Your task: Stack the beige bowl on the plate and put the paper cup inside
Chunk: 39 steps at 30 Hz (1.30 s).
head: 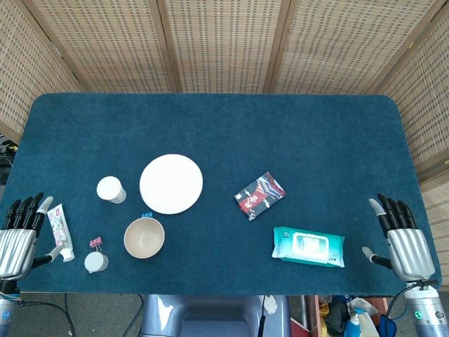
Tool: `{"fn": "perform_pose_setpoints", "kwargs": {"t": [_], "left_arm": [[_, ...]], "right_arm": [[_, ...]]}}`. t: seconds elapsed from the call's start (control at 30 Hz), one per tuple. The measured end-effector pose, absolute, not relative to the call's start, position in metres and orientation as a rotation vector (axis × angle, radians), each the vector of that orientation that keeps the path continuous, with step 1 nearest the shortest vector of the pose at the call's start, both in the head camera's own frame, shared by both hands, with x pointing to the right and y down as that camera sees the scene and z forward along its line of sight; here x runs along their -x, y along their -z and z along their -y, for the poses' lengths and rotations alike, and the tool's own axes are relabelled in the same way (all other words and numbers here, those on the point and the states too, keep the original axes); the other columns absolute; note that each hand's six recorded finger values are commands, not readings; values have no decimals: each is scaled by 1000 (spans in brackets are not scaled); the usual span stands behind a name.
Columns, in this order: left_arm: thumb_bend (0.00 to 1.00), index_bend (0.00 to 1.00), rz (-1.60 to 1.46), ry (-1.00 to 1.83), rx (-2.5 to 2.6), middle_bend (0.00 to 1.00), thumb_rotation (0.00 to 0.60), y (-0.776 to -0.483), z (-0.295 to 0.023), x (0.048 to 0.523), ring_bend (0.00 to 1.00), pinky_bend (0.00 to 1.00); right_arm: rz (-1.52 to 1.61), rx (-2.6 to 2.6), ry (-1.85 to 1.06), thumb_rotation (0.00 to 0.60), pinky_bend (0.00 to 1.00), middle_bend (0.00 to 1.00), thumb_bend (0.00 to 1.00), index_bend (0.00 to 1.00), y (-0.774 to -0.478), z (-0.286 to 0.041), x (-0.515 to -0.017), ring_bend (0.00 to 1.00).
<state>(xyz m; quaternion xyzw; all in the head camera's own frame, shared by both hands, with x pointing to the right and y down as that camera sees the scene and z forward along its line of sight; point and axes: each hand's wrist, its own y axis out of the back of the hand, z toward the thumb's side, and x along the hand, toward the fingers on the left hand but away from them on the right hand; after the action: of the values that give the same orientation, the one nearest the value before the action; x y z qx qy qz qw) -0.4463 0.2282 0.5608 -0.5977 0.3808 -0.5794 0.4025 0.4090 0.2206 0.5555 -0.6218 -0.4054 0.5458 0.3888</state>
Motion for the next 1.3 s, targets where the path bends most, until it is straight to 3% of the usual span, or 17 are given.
{"fn": "perform_pose_setpoints", "kwargs": {"t": [0.43, 0.63, 0.97, 1.3], "left_arm": [[122, 41, -965, 1457, 1526, 0, 600, -561, -228, 444, 0, 0], [133, 97, -972, 1406, 1597, 0, 600, -559, -229, 433, 0, 0], [152, 284, -870, 1279, 1775, 0, 600, -557, -238, 411, 0, 0], [190, 324, -703, 1284, 1850, 0, 600, -577, -250, 400, 0, 0]], "right_arm": [[1044, 1578, -1394, 600, 0, 0, 146, 4, -555, -220, -413, 0], [1043, 1577, -1398, 600, 0, 0, 146, 4, -555, -220, -413, 0], [1047, 1574, -1398, 600, 0, 0, 146, 4, -554, -220, -413, 0], [1057, 1573, -1399, 600, 0, 0, 146, 4, -552, -220, -416, 0]]}}
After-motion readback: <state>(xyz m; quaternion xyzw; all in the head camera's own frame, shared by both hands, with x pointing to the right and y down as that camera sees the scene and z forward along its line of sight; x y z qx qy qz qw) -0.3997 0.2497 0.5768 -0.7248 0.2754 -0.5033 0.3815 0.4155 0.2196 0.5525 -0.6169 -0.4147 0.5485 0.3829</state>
